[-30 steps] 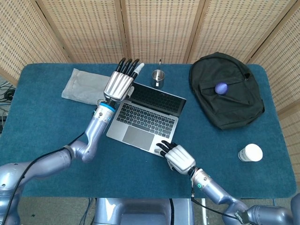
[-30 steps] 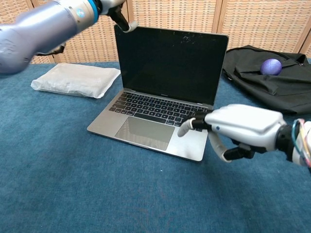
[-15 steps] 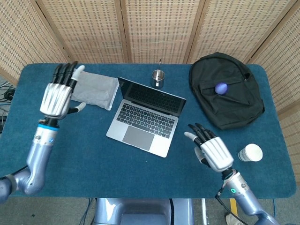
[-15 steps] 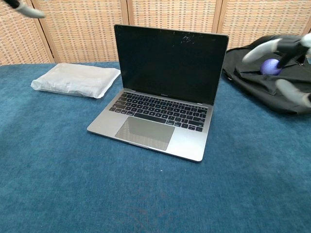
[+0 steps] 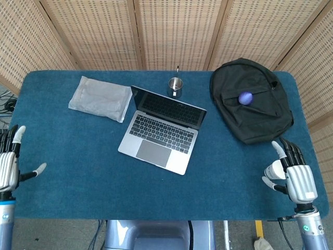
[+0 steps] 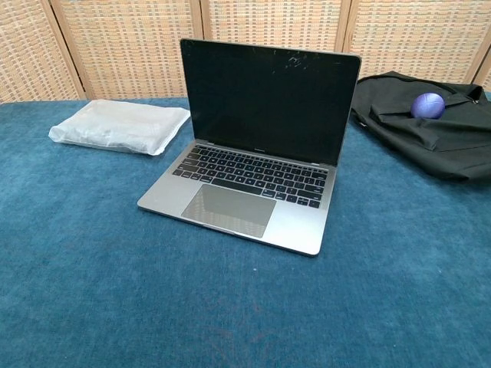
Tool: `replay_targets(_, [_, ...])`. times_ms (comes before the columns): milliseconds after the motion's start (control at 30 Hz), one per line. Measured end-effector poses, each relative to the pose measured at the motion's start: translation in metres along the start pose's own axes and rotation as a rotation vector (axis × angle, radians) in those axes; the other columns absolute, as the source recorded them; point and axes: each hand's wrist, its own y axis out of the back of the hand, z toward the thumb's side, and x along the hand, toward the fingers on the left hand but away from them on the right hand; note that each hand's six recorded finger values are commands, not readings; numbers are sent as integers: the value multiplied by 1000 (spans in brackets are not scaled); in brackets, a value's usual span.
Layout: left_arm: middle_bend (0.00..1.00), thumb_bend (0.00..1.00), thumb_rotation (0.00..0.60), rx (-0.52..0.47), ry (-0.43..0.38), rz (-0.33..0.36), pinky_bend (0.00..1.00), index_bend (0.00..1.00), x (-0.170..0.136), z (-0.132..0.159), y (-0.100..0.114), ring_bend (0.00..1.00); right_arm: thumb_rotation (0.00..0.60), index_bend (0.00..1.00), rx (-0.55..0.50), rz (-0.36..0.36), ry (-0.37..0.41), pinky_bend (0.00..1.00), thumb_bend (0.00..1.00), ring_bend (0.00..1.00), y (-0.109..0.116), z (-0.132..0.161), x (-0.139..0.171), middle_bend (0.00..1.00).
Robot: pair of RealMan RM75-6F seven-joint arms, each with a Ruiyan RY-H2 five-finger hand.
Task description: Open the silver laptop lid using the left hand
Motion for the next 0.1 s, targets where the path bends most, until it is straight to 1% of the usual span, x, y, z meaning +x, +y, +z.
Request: replay_targets(100, [0, 0, 600, 15, -4, -22, 0, 0, -16, -3, -5, 0, 600, 0, 4, 7, -14, 0, 0, 0, 2, 1, 11, 0])
